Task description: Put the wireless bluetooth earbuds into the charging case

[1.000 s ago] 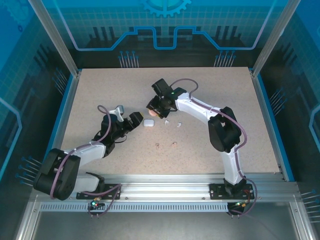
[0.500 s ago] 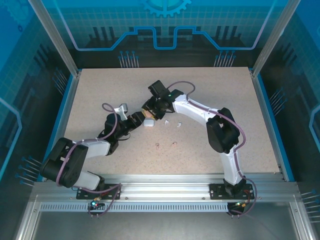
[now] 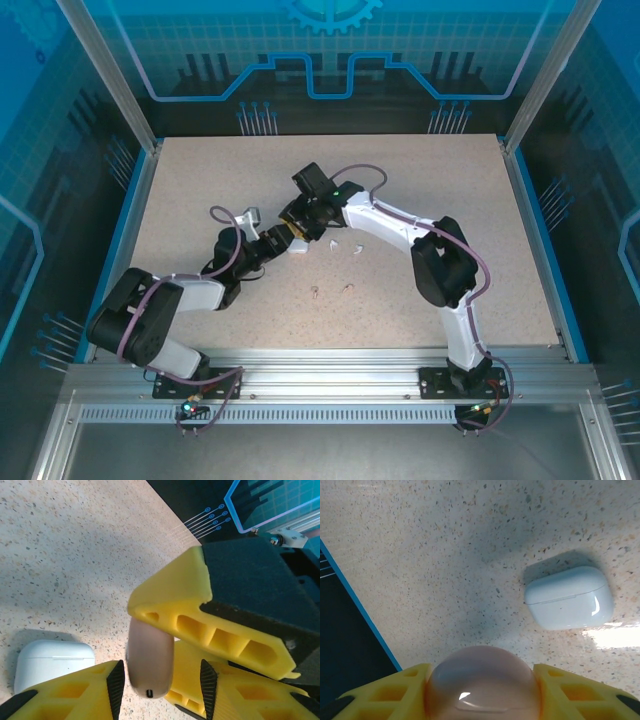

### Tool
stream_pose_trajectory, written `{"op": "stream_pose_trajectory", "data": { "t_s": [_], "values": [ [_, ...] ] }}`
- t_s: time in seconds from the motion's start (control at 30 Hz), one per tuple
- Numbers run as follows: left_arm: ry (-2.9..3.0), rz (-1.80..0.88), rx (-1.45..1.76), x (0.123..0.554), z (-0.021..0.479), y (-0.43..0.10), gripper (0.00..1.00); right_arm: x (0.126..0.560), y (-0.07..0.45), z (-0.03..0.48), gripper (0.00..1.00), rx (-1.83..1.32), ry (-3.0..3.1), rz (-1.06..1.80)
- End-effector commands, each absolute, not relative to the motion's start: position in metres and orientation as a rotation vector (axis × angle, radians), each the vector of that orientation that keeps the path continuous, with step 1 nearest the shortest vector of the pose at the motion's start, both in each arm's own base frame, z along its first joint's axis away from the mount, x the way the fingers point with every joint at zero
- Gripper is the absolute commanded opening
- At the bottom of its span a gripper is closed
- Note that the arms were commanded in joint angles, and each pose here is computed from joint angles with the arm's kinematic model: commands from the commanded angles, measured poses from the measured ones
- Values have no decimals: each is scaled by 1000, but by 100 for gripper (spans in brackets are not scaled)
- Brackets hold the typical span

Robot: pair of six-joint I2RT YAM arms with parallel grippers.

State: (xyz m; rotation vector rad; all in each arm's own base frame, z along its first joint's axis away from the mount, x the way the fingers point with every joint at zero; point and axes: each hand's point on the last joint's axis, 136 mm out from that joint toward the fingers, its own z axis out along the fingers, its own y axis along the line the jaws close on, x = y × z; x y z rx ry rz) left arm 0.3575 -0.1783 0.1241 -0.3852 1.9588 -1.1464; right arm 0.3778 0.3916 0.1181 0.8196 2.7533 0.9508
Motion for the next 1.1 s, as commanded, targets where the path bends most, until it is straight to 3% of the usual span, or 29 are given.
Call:
{"op": "stream_pose_trajectory", "data": {
  "t_s": [0.0, 0.4, 0.87, 1.07],
  "values": [
    [1895, -1122, -363, 361, 139, -179, 47, 377, 403, 122, 48, 841, 2746, 1000],
    [1873, -1059, -385, 367, 142, -171, 36, 373, 406, 119, 48, 858, 2750, 1022],
    [1856, -1063, -406, 375, 141, -172, 36, 370, 408, 117, 48, 881, 2749, 1041],
    [1857, -1063, -411, 376, 140, -172, 24, 369, 408, 118, 48, 882, 2747, 1047]
  ]
}}
